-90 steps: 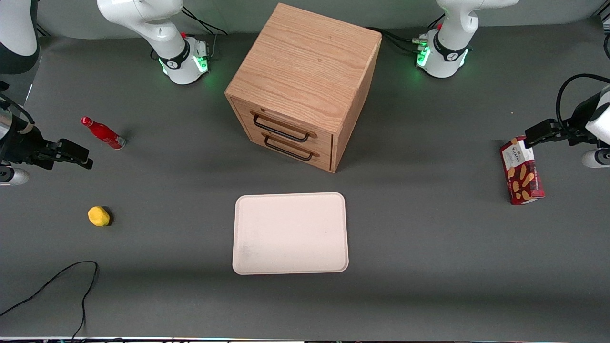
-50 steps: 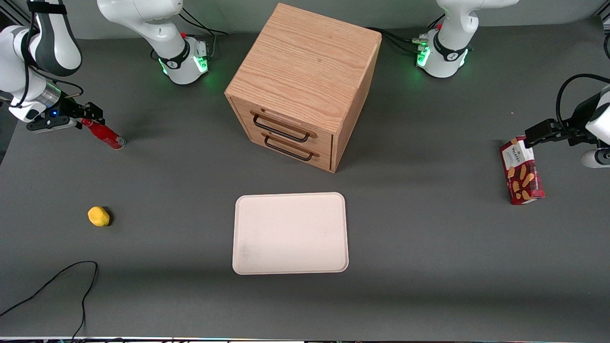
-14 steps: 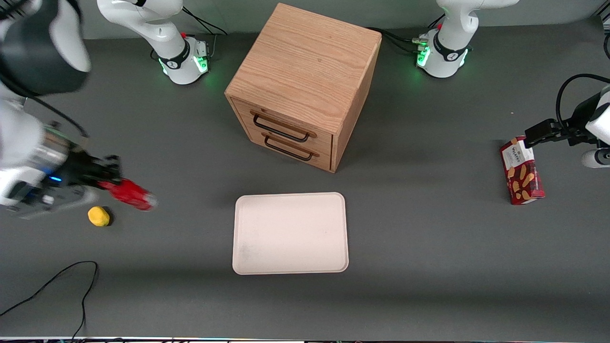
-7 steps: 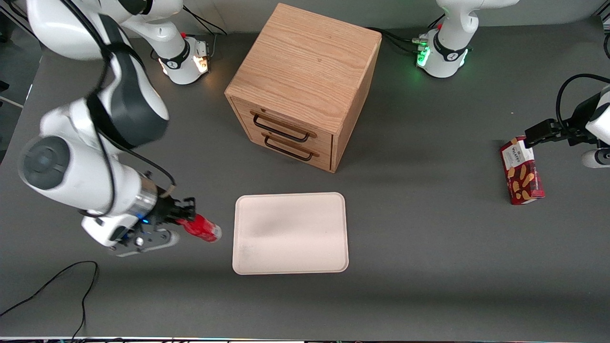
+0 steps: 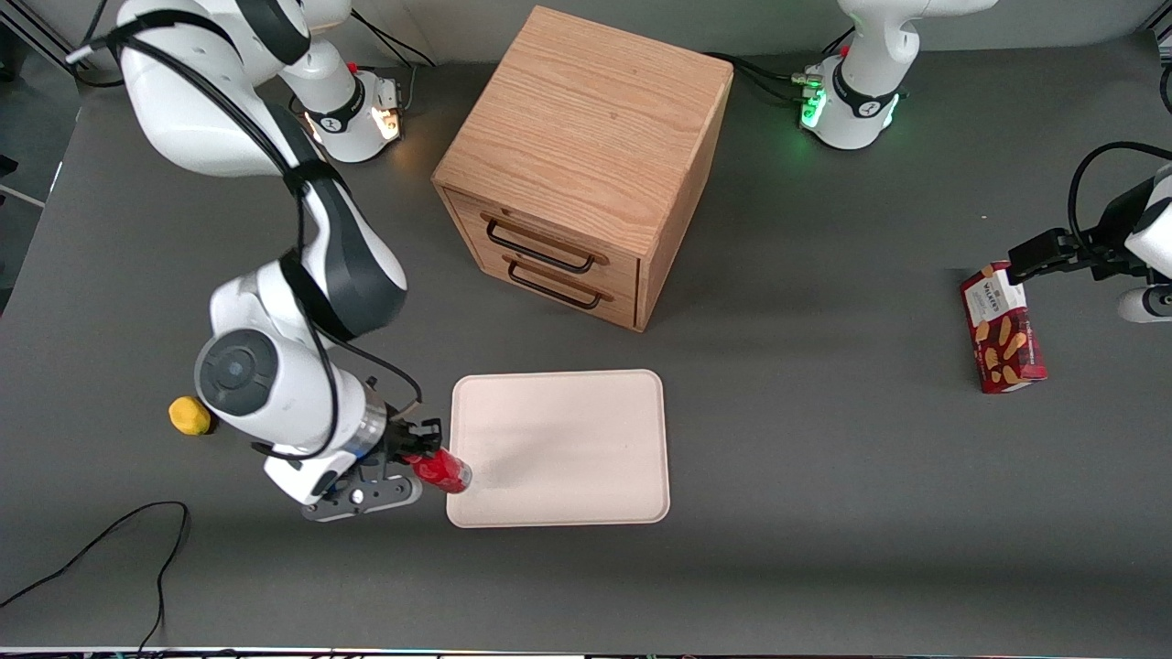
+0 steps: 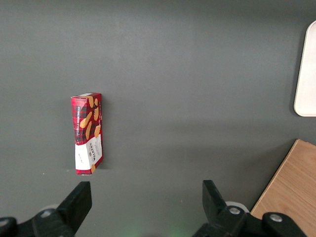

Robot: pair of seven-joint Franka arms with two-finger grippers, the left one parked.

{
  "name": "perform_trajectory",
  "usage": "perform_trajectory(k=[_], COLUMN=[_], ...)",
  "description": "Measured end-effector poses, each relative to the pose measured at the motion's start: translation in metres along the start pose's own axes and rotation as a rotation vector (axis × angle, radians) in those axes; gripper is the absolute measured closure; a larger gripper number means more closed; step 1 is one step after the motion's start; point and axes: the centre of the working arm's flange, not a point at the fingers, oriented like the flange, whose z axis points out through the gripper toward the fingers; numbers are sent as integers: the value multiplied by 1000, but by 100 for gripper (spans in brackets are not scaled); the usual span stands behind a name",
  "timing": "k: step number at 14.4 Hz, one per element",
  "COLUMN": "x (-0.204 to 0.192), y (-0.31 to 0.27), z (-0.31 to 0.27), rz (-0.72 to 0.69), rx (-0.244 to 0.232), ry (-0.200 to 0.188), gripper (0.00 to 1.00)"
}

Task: Place coke bottle on tray
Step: 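Lower the bottle onto the tray's corner edge with the right gripper, then open the right gripper, release the bottle, and withdraw the arm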

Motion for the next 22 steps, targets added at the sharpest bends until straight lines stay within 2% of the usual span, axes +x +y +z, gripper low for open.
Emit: perform_trajectory(k=[3, 7, 12, 15, 17, 18, 22], x=[1, 2, 1, 1, 0, 0, 2], y=[-3, -7, -11, -13, -14, -14, -15], z=[23, 50, 57, 64, 69, 69, 66], rz=[10, 55, 66, 79, 82, 90, 117], rx=[-9, -20, -20, -11, -11, -10, -3], ry=[-10, 4, 2, 23, 23, 24, 41], gripper=[68, 68, 68, 68, 66, 62, 23])
